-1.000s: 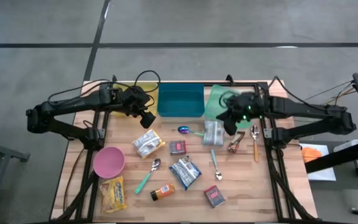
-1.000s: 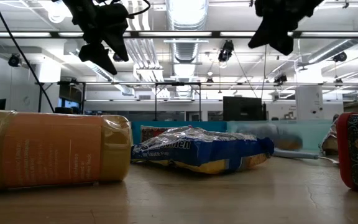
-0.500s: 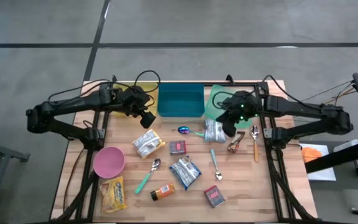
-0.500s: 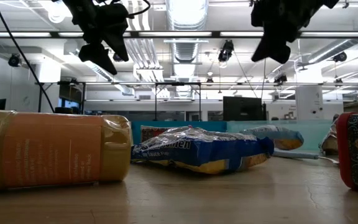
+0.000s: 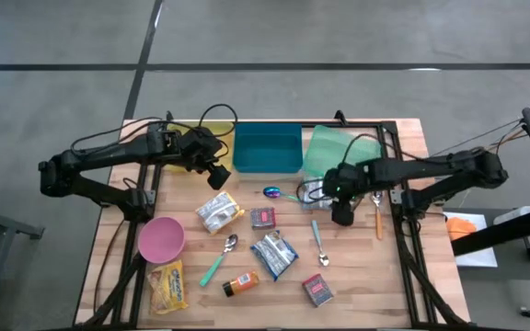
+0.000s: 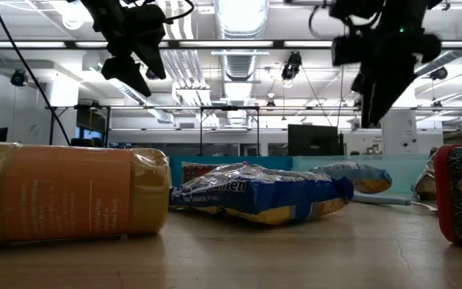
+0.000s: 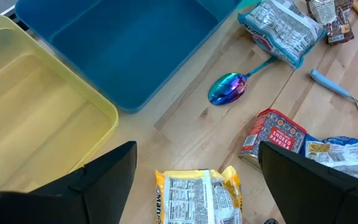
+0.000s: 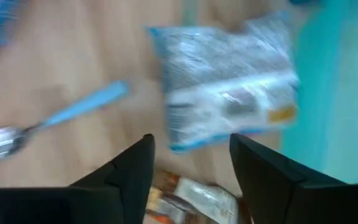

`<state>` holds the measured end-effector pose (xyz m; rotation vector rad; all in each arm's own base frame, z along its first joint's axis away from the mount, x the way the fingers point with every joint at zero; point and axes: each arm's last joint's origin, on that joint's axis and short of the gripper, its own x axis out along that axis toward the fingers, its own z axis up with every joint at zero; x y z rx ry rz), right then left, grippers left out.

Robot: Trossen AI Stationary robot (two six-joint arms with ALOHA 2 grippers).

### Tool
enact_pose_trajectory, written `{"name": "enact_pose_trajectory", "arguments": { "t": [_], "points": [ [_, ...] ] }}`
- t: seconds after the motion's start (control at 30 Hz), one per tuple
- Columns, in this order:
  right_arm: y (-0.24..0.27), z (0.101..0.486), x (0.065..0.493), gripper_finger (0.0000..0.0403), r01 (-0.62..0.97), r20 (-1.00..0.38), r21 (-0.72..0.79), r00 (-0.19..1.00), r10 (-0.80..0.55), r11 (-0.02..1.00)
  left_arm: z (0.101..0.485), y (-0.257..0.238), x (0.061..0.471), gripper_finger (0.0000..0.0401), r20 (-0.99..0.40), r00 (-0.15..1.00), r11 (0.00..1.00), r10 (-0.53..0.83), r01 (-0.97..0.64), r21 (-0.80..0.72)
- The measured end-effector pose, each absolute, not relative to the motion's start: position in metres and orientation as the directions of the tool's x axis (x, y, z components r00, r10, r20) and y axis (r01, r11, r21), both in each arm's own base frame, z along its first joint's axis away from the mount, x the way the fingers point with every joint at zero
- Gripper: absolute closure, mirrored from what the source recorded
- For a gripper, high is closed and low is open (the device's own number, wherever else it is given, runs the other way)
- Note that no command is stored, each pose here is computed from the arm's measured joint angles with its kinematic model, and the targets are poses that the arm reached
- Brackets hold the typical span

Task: Pick & Place Food Item
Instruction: Put the light blue noodle pack into the green bin

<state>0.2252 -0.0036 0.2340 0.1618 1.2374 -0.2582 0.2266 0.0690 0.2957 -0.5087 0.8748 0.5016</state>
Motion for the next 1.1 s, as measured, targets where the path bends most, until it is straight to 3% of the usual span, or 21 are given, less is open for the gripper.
{"name": "enact_pose_trajectory", "arguments": {
  "t": [0.2,0.4,0.67,1.1],
  "points": [
    [0.004,0.217,0.242,0.0168,0.375,-0.95,-0.005,0.289,-0.122,0.927,0.296,0.069,0.227,0.0057,-0.815,0.543,0.771,0.202,-0.601,-0.21],
    [0.011,0.199,0.254,0.0167,0.346,-0.962,-0.04,0.241,-0.13,0.938,0.296,0.069,0.227,0.0057,-0.815,0.543,0.771,0.201,-0.601,-0.21],
    [0.013,0.184,0.259,0.0167,0.291,-0.922,-0.276,0.188,-0.338,0.916,0.296,0.069,0.227,0.0057,-0.815,0.543,0.771,0.201,-0.601,-0.21],
    [0.031,0.175,0.252,0.0167,0.202,-0.918,-0.301,0.202,-0.34,0.932,0.295,0.069,0.226,0.0057,-0.82,0.537,0.771,0.199,-0.603,-0.208]
  ]
}}
